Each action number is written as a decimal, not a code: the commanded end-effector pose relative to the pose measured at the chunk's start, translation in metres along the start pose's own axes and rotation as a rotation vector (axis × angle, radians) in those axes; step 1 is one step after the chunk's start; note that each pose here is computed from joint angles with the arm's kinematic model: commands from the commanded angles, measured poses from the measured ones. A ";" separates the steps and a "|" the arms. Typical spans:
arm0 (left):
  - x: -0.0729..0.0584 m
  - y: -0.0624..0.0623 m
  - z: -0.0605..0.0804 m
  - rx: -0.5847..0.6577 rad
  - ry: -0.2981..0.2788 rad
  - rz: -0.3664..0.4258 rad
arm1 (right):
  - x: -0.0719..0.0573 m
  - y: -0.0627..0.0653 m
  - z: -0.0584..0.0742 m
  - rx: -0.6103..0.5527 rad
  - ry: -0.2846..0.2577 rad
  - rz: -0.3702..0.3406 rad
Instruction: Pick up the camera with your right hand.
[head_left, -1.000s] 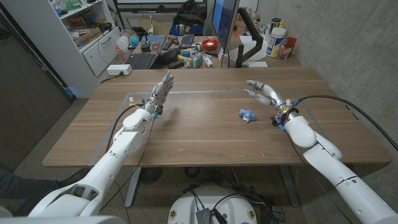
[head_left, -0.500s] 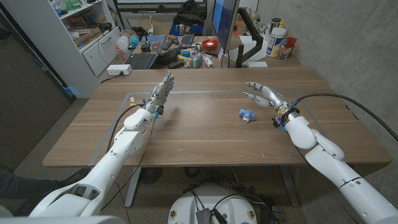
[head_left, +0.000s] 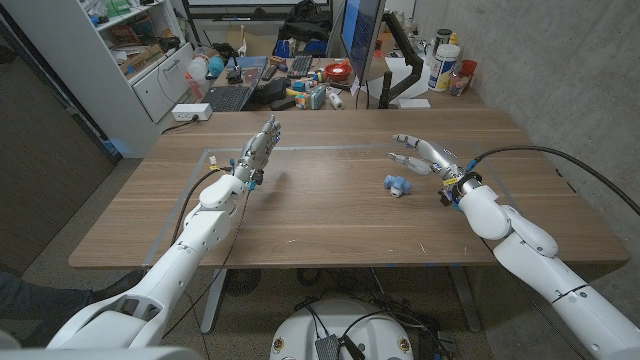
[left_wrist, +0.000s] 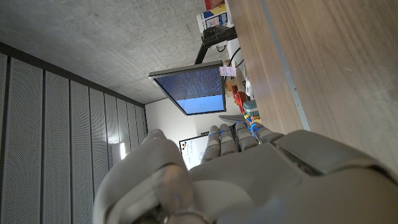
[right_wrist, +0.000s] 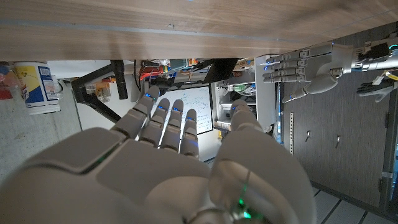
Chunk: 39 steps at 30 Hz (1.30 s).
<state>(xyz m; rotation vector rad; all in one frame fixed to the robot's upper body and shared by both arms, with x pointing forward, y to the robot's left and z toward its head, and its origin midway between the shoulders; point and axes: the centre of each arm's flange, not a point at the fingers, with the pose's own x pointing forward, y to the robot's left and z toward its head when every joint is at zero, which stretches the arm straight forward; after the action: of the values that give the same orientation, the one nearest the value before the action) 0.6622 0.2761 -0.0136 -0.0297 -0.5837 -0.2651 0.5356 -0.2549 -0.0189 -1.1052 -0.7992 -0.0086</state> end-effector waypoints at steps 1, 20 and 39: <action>0.002 0.000 0.002 0.001 -0.005 -0.002 | -0.003 0.001 0.008 -0.080 0.017 0.068; 0.001 -0.001 -0.003 -0.012 0.001 0.003 | -0.002 0.006 0.012 -0.131 0.059 0.158; 0.003 0.000 -0.004 -0.008 0.008 0.006 | 0.001 0.018 0.004 -0.134 0.093 0.193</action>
<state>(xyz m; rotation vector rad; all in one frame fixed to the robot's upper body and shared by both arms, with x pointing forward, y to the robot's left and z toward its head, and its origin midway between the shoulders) 0.6660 0.2748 -0.0160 -0.0415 -0.5770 -0.2659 0.5348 -0.2419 -0.0259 -1.2870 -0.6420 0.0442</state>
